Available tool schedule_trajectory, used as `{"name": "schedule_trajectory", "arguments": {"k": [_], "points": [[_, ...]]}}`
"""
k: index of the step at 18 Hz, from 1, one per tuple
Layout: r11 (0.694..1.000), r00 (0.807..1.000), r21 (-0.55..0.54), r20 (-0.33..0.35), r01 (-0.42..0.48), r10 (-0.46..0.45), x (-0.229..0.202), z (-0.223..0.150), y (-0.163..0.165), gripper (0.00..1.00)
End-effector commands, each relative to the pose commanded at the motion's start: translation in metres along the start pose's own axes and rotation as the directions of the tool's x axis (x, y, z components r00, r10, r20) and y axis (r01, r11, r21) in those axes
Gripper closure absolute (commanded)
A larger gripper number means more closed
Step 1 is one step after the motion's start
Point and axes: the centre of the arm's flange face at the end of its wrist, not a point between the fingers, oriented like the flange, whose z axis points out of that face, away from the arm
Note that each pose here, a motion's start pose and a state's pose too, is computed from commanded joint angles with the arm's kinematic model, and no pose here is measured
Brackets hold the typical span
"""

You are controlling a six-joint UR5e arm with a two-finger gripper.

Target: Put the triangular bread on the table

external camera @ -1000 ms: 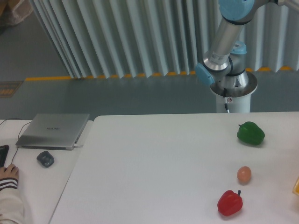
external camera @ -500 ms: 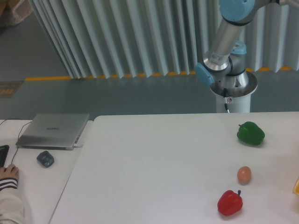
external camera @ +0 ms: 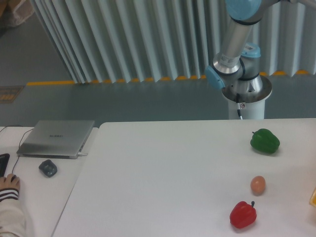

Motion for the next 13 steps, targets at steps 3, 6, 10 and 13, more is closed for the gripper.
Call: {"name": "schedule_trajectory", "arguments": {"k": [3,6,10,13], "points": [[0.996,0.996,0.006,-0.025,0.088,-0.087,0.007,0.017,-0.038,0.67],[0.994,0.994,0.006,-0.027,0.107,-0.107,0.018,0.020,-0.052,0.66],[0.990,0.989,-0.007,0.028,0.144,-0.143,0.030,0.031,-0.069,0.66],[0.993,0.985,-0.050,0.139,0.110,-0.102,0.039,0.035,-0.062,0.66]]}}
